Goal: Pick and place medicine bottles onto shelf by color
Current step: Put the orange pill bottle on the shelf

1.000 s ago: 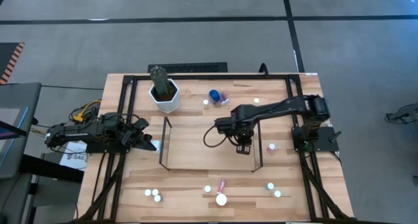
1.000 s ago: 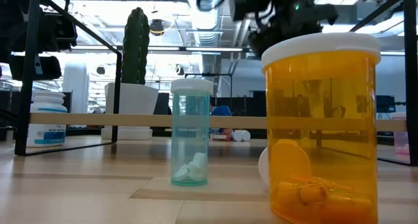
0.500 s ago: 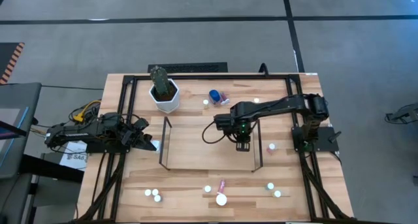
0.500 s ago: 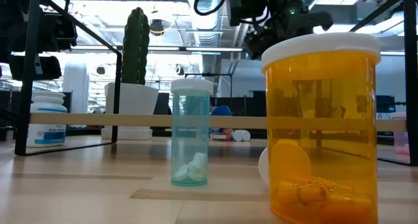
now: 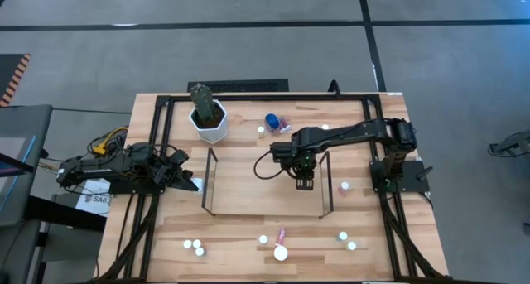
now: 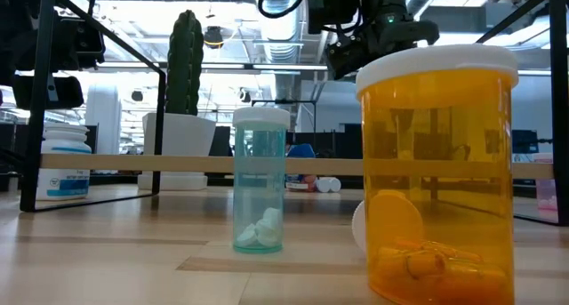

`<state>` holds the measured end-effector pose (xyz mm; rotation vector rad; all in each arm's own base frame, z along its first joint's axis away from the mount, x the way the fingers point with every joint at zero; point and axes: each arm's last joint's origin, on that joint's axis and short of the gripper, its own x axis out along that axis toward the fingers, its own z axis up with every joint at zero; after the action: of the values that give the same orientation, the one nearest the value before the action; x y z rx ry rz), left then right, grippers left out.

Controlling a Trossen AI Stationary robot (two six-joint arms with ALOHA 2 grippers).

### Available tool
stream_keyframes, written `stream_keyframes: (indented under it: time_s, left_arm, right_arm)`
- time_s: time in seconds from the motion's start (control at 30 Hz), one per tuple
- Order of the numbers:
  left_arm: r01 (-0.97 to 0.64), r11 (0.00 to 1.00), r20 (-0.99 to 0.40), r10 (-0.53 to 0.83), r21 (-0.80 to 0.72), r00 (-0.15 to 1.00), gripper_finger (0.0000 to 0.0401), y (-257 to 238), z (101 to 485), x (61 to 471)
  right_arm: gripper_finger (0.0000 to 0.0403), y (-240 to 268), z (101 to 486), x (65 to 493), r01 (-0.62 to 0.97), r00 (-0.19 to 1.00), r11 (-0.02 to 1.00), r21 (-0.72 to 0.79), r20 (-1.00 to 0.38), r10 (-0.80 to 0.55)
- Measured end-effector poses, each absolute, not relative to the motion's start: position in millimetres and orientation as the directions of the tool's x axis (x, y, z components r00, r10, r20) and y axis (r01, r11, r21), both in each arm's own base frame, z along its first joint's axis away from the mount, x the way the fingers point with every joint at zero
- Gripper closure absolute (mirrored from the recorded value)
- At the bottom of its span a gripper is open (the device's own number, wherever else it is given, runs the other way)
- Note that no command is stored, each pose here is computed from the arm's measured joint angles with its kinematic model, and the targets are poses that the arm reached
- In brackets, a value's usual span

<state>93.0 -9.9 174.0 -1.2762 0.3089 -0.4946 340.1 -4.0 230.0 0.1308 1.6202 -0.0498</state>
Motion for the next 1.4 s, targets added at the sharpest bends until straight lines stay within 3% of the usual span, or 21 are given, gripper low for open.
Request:
stream_keyframes:
  time_s: [0.2,0.67,0.9,1.2,1.4]
  left_arm:
    - [0.181,0.207,0.050,-0.514,-0.961,0.856,0.0257,-10,174,93]
    - [0.181,0.207,0.050,-0.514,-0.961,0.856,0.0257,-10,174,93]
    - [0.181,0.207,0.050,-0.514,-0.961,0.856,0.0257,-10,174,93]
    - [0.181,0.207,0.050,-0.514,-0.961,0.856,0.0257,-10,174,93]
    - [0.181,0.207,0.050,-0.514,-0.961,0.856,0.0257,-10,174,93]
  right_arm:
    - [0.0236,-5,230,340,0.148,-0.048,0.988,0.046,-0.997,0.054]
    - [0.0135,-22,249,341,0.246,-0.047,0.968,0.044,-0.997,0.057]
    - [0.0127,-30,272,338,0.286,-0.067,0.958,0.030,-0.996,0.051]
    - [0.0127,-70,288,324,0.492,-0.128,0.870,-0.017,-0.990,0.053]
    - [0.0127,-109,304,301,0.613,-0.049,0.788,0.062,-0.992,0.116]
